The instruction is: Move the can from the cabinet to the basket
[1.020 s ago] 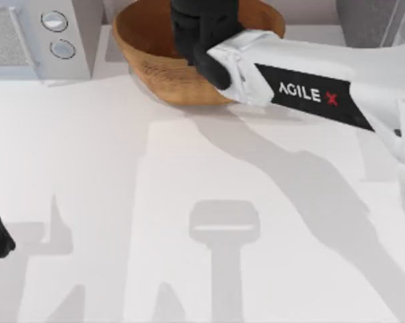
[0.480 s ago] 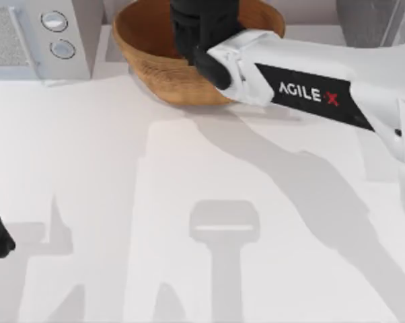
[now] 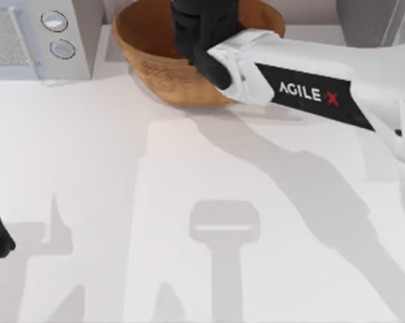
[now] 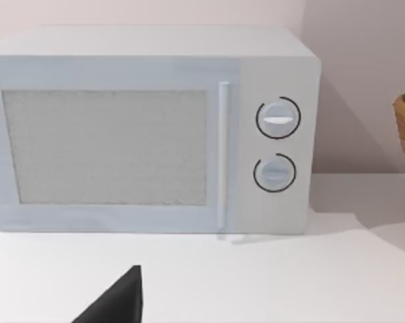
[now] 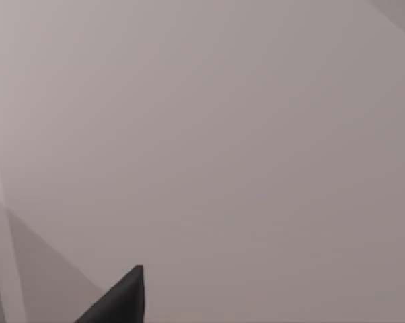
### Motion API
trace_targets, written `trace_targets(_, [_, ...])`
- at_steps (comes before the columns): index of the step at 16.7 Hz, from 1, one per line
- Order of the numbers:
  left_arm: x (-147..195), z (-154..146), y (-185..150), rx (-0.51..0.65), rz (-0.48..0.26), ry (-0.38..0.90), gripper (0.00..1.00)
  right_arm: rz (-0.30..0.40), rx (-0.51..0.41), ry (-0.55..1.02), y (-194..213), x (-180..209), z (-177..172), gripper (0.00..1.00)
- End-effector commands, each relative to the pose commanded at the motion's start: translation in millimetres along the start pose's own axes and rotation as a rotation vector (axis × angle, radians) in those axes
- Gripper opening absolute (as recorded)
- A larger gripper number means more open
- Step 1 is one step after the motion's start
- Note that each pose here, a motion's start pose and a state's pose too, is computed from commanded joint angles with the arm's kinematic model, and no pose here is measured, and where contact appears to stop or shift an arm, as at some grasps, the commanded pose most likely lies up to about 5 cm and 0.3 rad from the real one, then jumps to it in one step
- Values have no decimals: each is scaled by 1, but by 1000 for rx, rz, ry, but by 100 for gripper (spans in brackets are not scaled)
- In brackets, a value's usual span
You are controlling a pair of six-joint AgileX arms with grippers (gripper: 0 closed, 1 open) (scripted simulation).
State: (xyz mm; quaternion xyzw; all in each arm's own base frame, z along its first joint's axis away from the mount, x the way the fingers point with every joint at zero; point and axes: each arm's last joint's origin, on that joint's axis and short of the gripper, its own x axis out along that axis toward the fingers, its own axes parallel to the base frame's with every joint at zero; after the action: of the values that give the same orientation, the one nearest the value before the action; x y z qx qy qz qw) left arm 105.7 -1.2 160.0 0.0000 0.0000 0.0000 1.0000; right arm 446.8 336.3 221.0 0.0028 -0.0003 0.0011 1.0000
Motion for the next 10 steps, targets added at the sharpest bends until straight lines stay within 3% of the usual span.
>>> trace_targets(10, [0,0,0,0,0,0,100,4,3,-5,-5,-2,9,100])
